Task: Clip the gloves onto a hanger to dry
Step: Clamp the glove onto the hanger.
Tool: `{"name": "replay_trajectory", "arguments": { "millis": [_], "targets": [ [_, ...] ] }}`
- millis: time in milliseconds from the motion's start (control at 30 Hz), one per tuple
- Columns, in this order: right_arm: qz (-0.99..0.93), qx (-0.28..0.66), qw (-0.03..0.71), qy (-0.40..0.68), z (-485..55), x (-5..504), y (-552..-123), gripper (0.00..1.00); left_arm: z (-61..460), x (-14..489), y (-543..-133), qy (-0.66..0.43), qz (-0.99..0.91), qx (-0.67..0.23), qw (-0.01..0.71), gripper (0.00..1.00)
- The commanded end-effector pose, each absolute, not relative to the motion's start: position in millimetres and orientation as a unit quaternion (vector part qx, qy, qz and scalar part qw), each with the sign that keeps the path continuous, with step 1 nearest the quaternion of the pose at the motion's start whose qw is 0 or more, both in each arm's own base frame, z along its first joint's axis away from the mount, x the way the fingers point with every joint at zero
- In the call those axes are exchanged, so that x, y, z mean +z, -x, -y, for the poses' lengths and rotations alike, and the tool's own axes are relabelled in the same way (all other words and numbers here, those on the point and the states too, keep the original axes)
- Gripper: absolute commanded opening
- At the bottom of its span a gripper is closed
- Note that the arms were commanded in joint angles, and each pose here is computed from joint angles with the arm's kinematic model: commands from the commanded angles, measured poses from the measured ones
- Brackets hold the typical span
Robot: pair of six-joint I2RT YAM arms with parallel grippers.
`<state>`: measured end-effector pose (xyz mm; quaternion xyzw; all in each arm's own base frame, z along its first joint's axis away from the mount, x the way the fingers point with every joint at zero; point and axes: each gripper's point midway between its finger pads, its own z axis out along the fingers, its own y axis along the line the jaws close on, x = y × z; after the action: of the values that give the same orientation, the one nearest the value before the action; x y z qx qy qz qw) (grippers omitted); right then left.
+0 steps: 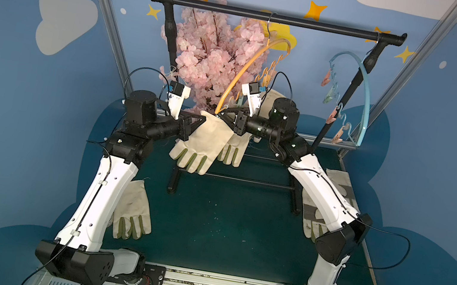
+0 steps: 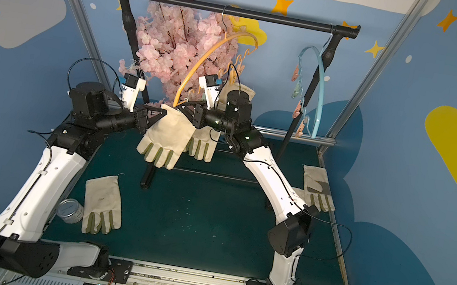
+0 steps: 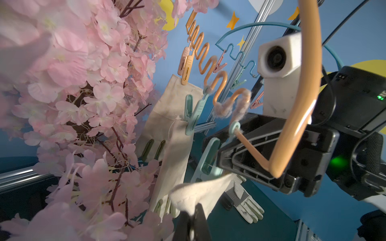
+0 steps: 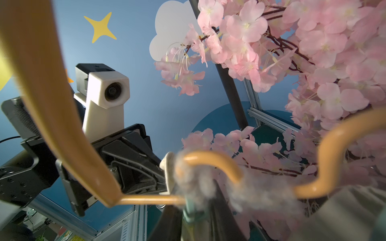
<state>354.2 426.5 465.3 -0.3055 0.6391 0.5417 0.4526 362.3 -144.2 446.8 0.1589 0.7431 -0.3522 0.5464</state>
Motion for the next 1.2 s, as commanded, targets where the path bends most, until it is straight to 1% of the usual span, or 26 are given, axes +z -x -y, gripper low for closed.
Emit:
{"name": "replay_trajectory", "arguments": {
  "millis": [0,33,67,100,167,200,333,367,433,467,533,633,667,767,867,967,1033,1067,1167],
  "targets": [
    [-0.627,0.544,0.461,0.313,-419.2,479.4,-344.2,0.19,146.3,462.1,-361.6,-0.169,-0.727,-0.359,0.56,0.03],
    [-0.627,0.544,0.462,0.312,-419.2,480.1,-343.9,0.21,146.4,460.0,-362.8,-0.169,-0.729,-0.36,0.557,0.03],
    [-0.626,0.544,0.463,0.312,-418.5,480.8,-344.3,0.27,146.6,458.2,-362.8,-0.169,-0.73,-0.361,0.555,0.03],
    [-0.626,0.543,0.465,0.311,-417.9,481.8,-344.6,0.38,146.6,455.5,-363.1,-0.168,-0.732,-0.361,0.552,0.03],
    [-0.626,0.542,0.468,0.309,-417.0,483.2,-344.8,0.54,146.5,452.5,-362.8,-0.167,-0.734,-0.361,0.551,0.03],
    [-0.625,0.541,0.471,0.308,-415.6,484.8,-344.9,0.57,146.4,450.7,-362.6,-0.167,-0.735,-0.36,0.551,0.03],
    [-0.624,0.536,0.484,0.298,-410.3,489.3,-347.3,0.62,146.2,444.1,-363.0,-0.166,-0.739,-0.358,0.545,0.04],
    [-0.623,0.535,0.487,0.296,-408.2,490.8,-347.2,0.64,146.1,441.8,-363.5,-0.165,-0.741,-0.359,0.543,0.1],
    [-0.623,0.53,0.496,0.289,-403.6,492.7,-348.7,0.66,146.6,439.9,-362.9,-0.163,-0.742,-0.362,0.541,0.24],
    [-0.623,0.529,0.5,0.286,-400.8,493.8,-348.6,0.67,146.8,437.9,-362.9,-0.162,-0.743,-0.363,0.539,0.29],
    [-0.625,0.525,0.505,0.281,-396.0,494.7,-347.6,0.68,147.0,434.7,-360.9,-0.16,-0.746,-0.366,0.534,0.4],
    [-0.627,0.517,0.514,0.276,-387.8,494.6,-344.5,0.69,145.0,430.9,-355.7,-0.151,-0.749,-0.366,0.531,0.46],
    [-0.628,0.512,0.519,0.273,-383.7,494.8,-343.8,0.69,144.4,428.4,-354.0,-0.147,-0.752,-0.365,0.529,0.5],
    [-0.637,0.491,0.533,0.262,-371.3,492.8,-341.7,0.69,139.9,420.4,-346.3,-0.13,-0.761,-0.361,0.523,0.54],
    [-0.649,0.467,0.544,0.256,-358.1,485.7,-337.9,0.69,126.2,407.9,-342.2,-0.091,-0.78,-0.333,0.522,0.54],
    [-0.658,0.442,0.554,0.254,-343.9,477.8,-331.6,0.69,114.6,394.3,-332.1,-0.062,-0.799,-0.309,0.512,0.6],
    [-0.667,0.428,0.554,0.254,-335.9,469.8,-327.2,0.69,100.5,384.0,-327.2,-0.027,-0.812,-0.281,0.511,0.61],
    [-0.671,0.421,0.555,0.255,-332.0,465.8,-324.9,0.69,92.6,378.0,-323.9,-0.01,-0.818,-0.266,0.51,0.64],
    [-0.683,0.407,0.552,0.252,-322.2,452.9,-319.1,0.69,63.8,355.4,-317.2,0.054,-0.839,-0.214,0.497,0.64]
  ]
}}
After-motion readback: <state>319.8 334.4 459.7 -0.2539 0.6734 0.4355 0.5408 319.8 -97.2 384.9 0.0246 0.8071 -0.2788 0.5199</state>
